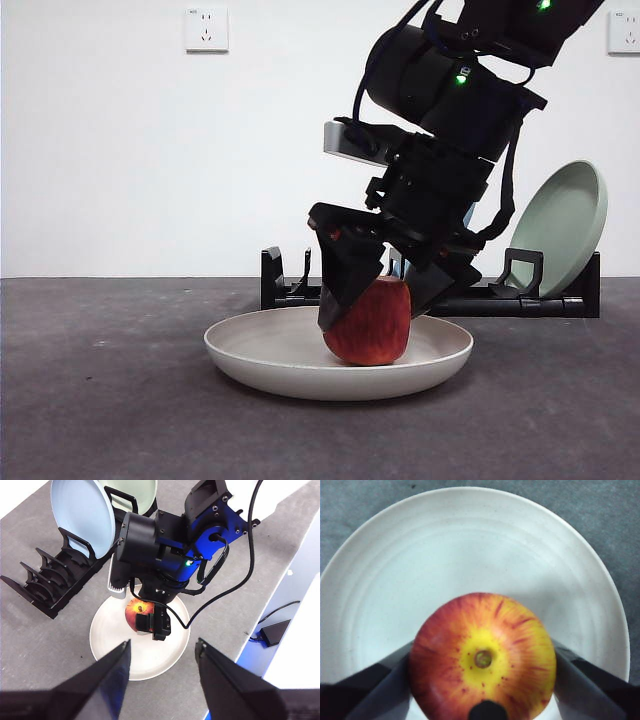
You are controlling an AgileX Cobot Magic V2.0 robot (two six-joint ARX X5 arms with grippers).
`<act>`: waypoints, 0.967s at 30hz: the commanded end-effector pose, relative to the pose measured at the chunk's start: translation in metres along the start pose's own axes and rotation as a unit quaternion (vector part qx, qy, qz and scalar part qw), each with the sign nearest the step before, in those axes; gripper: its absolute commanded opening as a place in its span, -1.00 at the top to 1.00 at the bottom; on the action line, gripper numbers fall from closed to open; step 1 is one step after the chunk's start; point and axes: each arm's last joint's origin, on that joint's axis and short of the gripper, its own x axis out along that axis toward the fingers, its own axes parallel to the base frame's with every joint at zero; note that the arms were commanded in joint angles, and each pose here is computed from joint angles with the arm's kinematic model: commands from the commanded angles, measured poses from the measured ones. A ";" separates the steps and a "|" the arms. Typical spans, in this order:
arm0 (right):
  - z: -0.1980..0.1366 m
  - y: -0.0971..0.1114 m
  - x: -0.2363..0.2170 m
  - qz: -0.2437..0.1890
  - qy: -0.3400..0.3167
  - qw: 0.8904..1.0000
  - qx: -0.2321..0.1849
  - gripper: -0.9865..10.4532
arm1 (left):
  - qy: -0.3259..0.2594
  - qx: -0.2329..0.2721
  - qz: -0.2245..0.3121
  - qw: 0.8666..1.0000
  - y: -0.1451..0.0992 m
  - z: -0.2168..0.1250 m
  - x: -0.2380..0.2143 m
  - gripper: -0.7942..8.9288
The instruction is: Take the yellow plate from the plate rack,put the plate on the table,take the apple from the table,put the apple in the plate
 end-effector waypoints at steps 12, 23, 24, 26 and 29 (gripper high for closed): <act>0.005 0.008 -0.073 0.004 -0.045 0.999 0.005 -0.33 | 0.011 0.004 0.002 1.000 0.000 -0.003 0.002 0.38; -0.049 0.020 -0.202 0.009 -0.039 0.998 0.052 -0.32 | 0.037 0.013 0.003 0.999 0.000 -0.008 0.002 0.38; -0.056 0.021 -0.213 0.010 -0.042 0.997 0.056 -0.32 | 0.039 0.013 0.003 0.999 0.000 -0.008 0.002 0.38; -0.070 0.022 -0.231 0.011 -0.049 0.997 0.065 -0.32 | 0.043 0.014 0.003 0.999 0.000 -0.009 0.001 0.38; -0.090 0.024 -0.253 0.013 -0.064 0.995 0.074 -0.31 | 0.052 0.017 0.002 0.998 0.000 -0.011 0.001 0.39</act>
